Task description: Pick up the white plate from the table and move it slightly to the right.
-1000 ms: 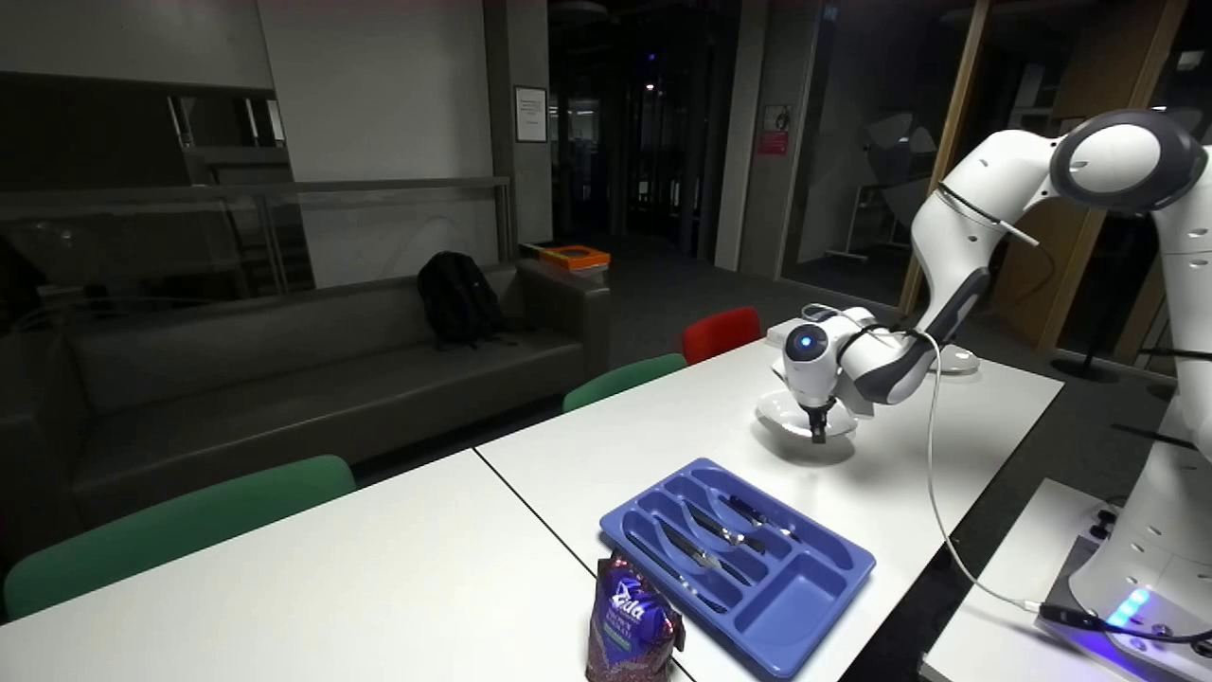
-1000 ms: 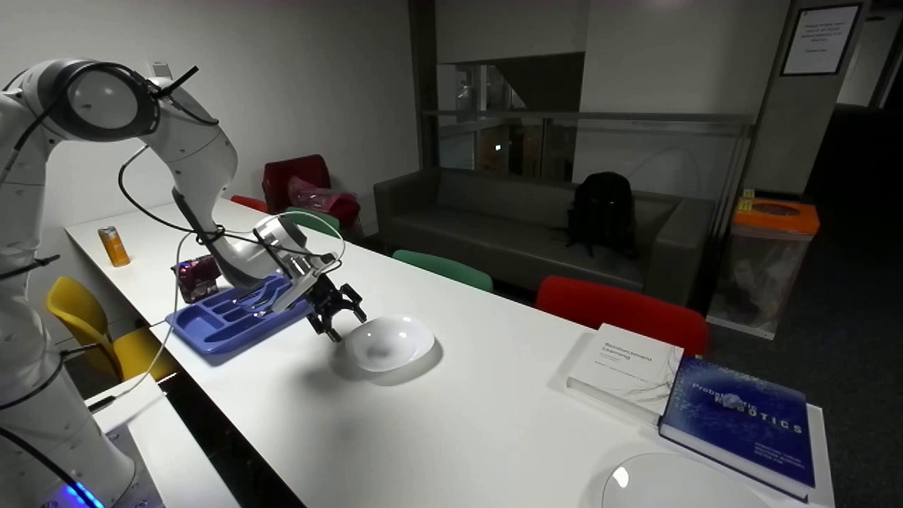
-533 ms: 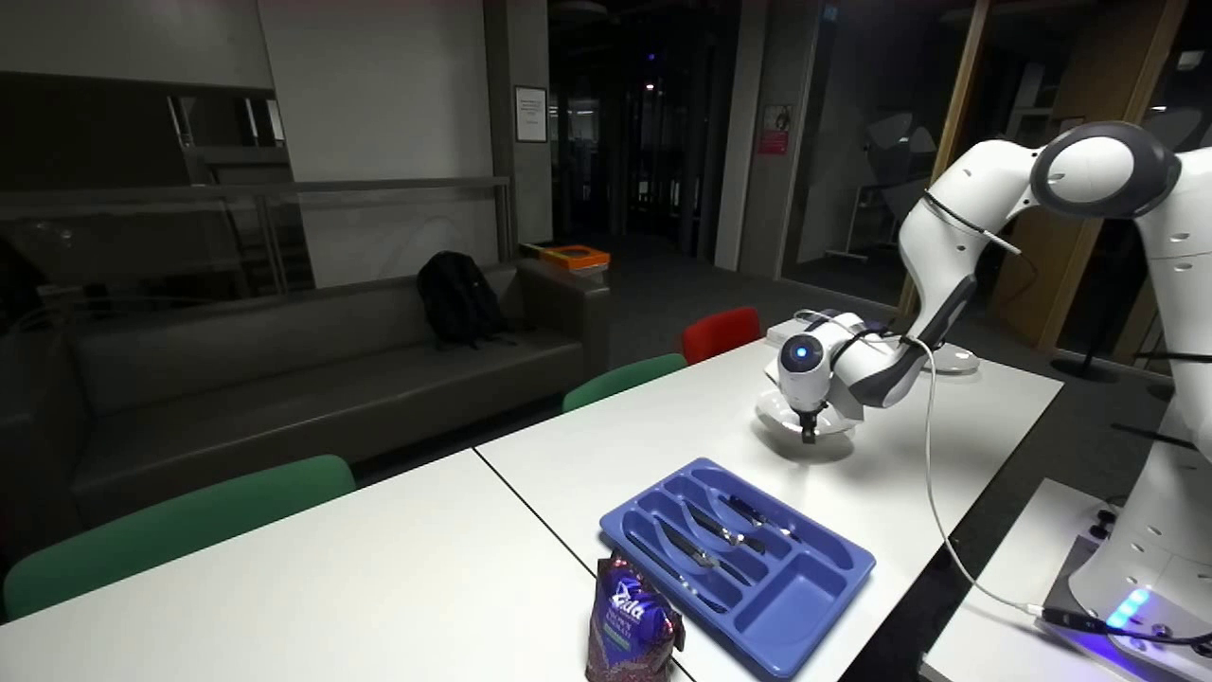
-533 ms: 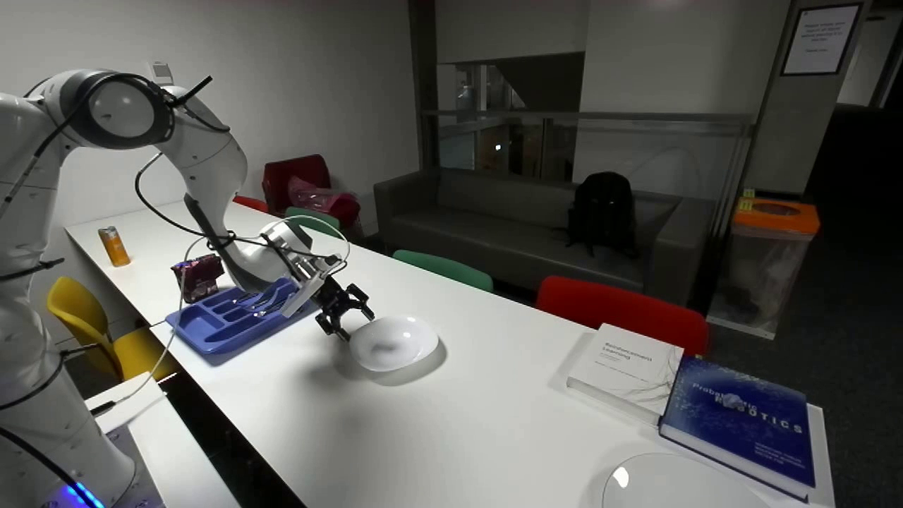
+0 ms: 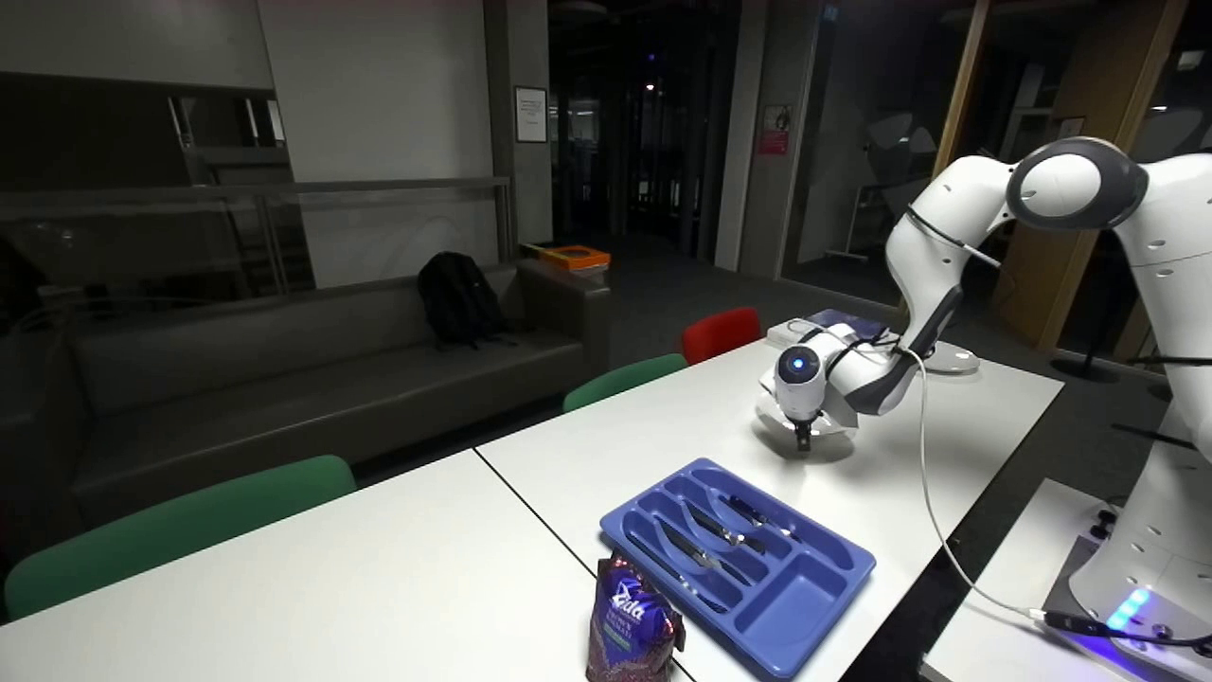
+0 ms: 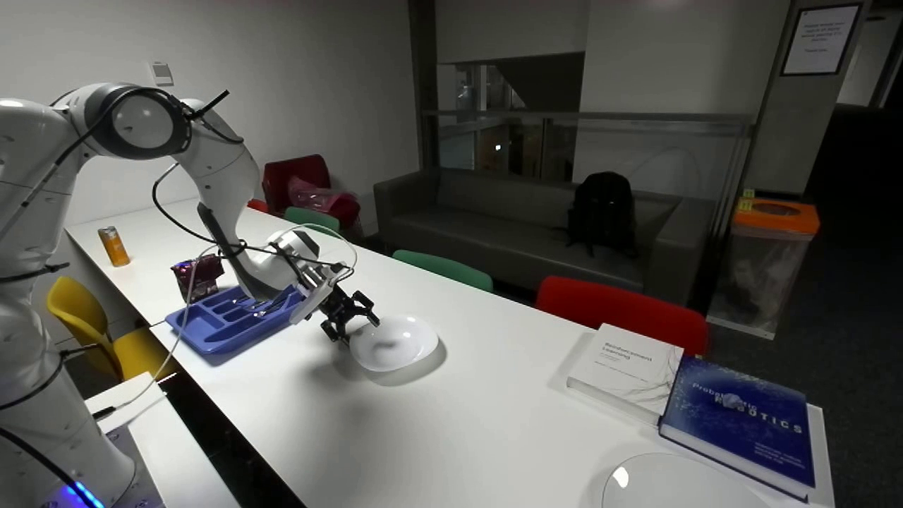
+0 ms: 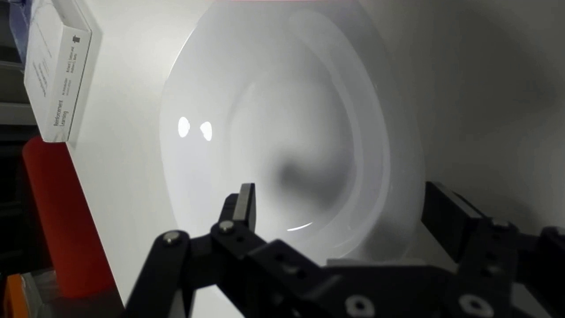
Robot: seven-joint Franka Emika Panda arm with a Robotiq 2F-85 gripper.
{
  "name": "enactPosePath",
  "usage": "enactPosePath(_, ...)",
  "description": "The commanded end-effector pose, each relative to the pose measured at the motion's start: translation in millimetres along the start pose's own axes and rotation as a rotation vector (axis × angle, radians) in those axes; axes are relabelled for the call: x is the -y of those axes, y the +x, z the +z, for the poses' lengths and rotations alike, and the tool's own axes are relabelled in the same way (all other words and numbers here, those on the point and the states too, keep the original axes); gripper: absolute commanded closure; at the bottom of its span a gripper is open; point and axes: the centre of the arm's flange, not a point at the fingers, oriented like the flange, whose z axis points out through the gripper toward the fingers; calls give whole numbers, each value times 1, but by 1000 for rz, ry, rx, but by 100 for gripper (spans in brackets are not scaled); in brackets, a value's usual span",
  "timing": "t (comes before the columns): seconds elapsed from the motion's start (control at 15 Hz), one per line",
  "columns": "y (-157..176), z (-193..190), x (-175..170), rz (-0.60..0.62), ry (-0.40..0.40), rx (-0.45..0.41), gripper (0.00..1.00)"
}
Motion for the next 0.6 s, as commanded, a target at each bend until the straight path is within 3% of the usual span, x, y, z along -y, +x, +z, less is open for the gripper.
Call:
enactPosePath(0.0, 0, 14, -6, -8, -34, -11, 0)
enactPosePath(0.53, 1, 24, -6, 3, -98, -5, 0)
